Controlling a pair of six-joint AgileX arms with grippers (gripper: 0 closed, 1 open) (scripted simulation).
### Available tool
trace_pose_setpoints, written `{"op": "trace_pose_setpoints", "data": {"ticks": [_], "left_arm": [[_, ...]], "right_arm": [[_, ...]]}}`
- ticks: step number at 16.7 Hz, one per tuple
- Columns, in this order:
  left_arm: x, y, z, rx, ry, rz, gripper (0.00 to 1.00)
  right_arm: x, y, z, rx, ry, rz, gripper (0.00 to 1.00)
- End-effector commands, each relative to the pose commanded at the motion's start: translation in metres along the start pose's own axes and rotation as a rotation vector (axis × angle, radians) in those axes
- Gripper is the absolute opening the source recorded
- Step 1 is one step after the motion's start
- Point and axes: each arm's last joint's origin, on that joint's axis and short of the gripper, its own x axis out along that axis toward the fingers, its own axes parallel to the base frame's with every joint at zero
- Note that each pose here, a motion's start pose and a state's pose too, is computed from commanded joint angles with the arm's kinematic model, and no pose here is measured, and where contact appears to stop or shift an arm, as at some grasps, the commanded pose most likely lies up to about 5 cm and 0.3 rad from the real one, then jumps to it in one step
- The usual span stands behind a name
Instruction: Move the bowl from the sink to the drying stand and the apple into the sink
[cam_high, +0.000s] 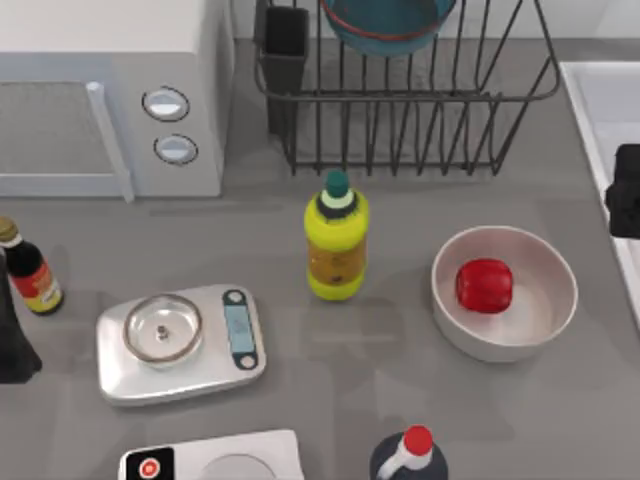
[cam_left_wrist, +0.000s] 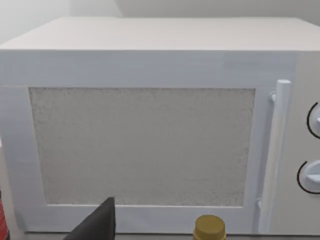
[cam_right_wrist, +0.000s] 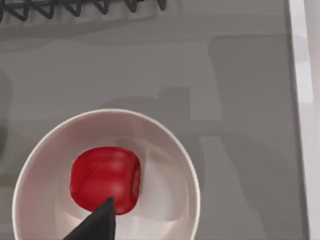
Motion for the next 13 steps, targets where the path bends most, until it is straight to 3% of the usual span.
{"op": "trace_pose_setpoints", "data": {"ticks": [7,13], "left_arm": [[0.000,0.000,0.000,0.000,0.000,0.000,1.00],[0.000,0.000,0.000,0.000,0.000,0.000,1.00]], "right_arm": [[0.096,0.072,0.045,-0.009,0.488,-0.092,1.00],[0.146,0.106,0.042,-0.032,0.672,-0.168,1.00]]}}
